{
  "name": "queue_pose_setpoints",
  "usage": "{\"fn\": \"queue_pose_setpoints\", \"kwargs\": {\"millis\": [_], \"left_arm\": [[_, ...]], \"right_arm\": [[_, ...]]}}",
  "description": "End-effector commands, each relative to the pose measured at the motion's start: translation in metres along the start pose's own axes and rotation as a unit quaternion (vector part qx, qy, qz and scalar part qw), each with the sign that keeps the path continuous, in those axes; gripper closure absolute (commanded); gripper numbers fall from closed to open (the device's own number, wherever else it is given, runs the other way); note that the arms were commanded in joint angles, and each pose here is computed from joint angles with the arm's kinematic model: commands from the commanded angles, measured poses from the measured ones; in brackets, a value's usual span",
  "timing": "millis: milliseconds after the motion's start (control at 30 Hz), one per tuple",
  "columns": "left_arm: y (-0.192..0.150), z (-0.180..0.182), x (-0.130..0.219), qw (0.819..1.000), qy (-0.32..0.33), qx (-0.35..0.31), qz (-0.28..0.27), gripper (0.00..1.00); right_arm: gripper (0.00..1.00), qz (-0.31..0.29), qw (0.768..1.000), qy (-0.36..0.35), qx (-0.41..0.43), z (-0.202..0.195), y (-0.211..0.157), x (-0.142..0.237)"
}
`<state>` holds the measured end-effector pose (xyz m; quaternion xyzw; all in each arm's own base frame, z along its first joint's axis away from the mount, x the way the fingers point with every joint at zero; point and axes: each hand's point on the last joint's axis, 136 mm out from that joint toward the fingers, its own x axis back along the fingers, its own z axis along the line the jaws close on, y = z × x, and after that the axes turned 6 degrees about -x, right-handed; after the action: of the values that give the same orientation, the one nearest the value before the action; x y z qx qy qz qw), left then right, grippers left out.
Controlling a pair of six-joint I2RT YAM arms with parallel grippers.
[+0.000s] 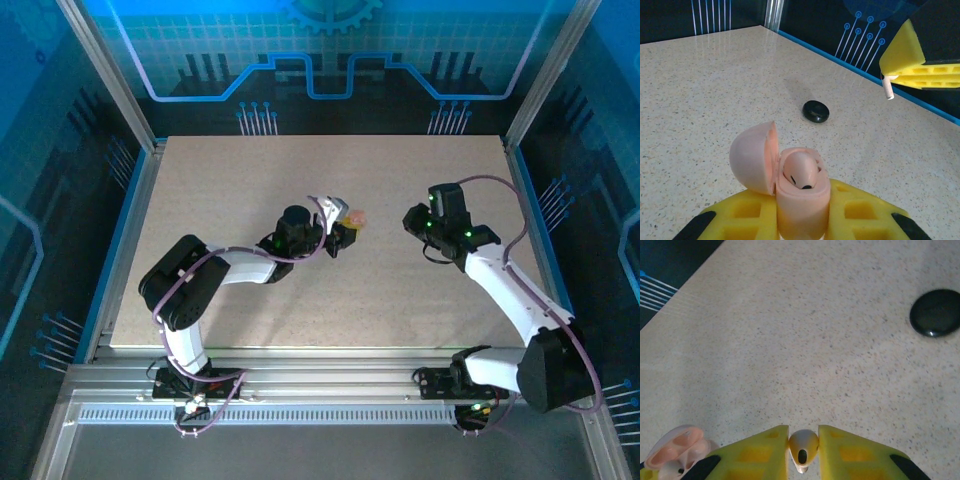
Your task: Insert the wireless bluetooth earbuds into the charging case
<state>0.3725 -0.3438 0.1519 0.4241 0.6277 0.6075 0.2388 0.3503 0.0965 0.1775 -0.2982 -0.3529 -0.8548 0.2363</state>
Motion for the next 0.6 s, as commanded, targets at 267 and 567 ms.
{"fn": "queue_pose_setpoints", "kwargs": {"millis": [267,567], "left_arm": [[0.050,-0.014,-0.002,0.999,-0.025,-0.013,-0.043,0.84],[0.059,-0.020,-0.001,0.998,-0.035,-0.029,-0.049,0.84]], "right_arm": [[0.78,-0.011,0.980,0.131,0.151,0.061,0.007,0.024],[0.78,-0.012,0.958,0.206,0.201,0.085,0.005,0.039]]}}
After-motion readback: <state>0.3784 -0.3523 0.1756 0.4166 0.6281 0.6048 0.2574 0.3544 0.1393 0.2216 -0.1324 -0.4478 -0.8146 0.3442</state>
